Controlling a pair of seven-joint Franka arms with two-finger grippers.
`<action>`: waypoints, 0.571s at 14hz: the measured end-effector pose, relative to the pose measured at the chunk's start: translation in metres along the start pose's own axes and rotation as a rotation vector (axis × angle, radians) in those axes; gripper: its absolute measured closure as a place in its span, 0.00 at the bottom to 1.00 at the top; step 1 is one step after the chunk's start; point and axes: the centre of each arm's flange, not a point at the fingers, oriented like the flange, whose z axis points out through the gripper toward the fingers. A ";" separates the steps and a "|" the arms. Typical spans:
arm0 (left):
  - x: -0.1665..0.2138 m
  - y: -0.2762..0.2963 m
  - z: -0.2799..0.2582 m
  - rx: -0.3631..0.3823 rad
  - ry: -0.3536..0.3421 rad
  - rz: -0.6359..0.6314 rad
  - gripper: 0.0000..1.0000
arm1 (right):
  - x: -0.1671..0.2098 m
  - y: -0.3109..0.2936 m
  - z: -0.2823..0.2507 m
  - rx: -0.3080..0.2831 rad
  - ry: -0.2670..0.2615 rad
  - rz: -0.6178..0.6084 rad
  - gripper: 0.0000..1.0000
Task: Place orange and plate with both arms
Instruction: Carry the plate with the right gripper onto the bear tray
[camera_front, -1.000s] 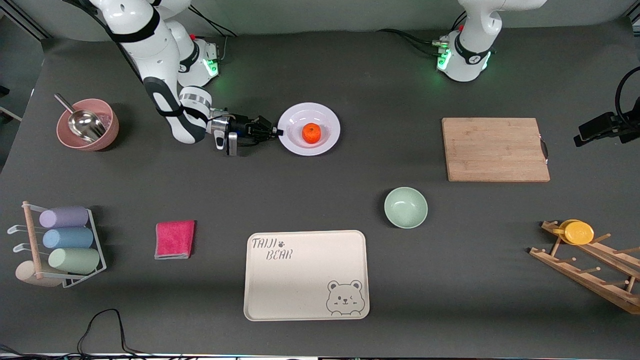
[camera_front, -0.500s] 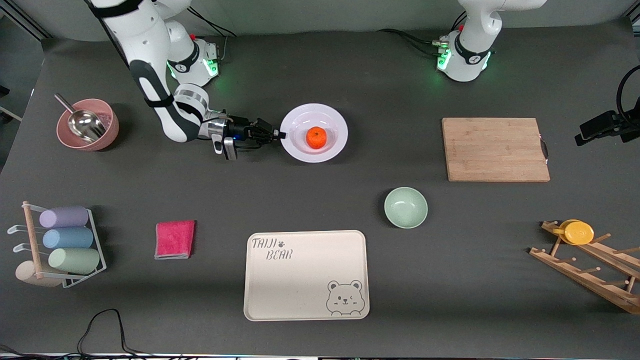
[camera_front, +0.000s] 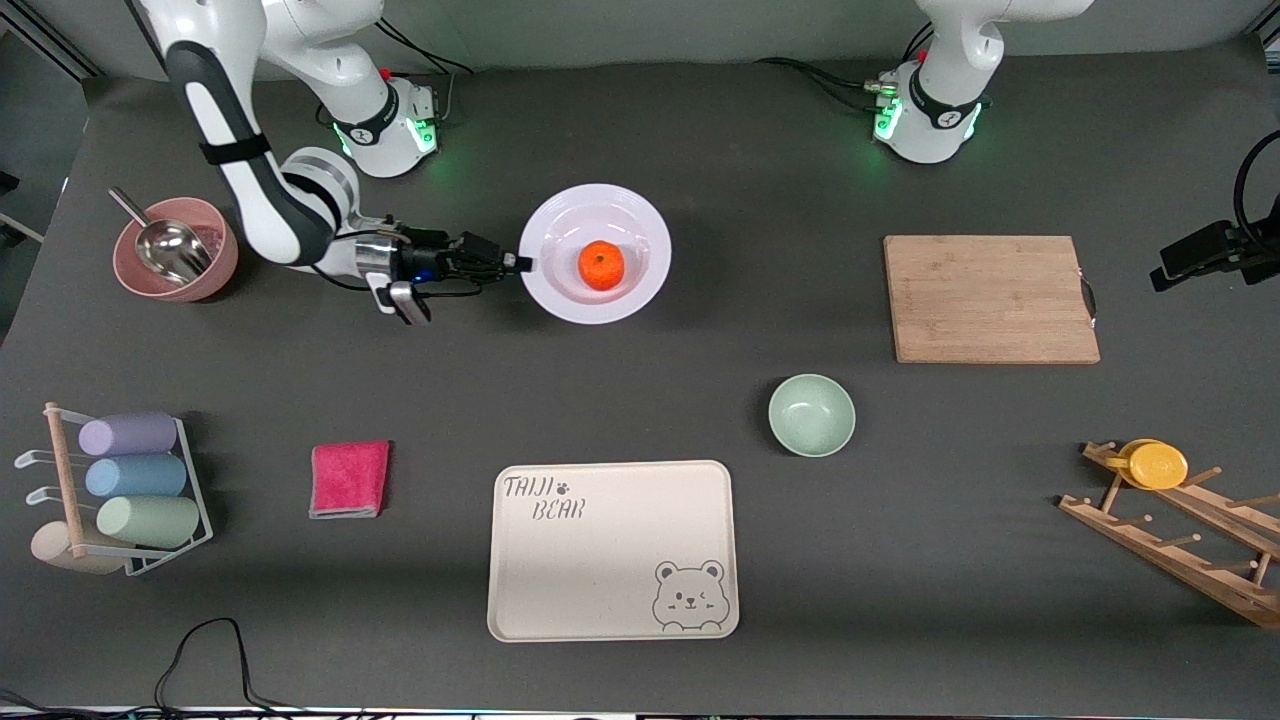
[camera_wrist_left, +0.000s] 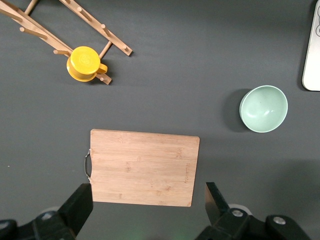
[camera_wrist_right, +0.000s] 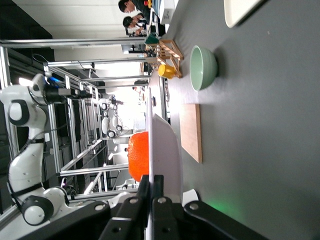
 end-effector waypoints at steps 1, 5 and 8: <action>0.000 0.000 0.000 0.000 0.000 0.001 0.00 | 0.006 -0.005 0.001 0.001 0.005 0.001 0.96; 0.000 0.003 0.001 0.000 -0.001 0.006 0.00 | 0.056 -0.016 0.007 -0.006 0.027 -0.012 0.96; 0.001 0.005 0.001 0.001 0.000 0.009 0.00 | 0.126 -0.020 0.010 -0.018 0.041 0.000 0.96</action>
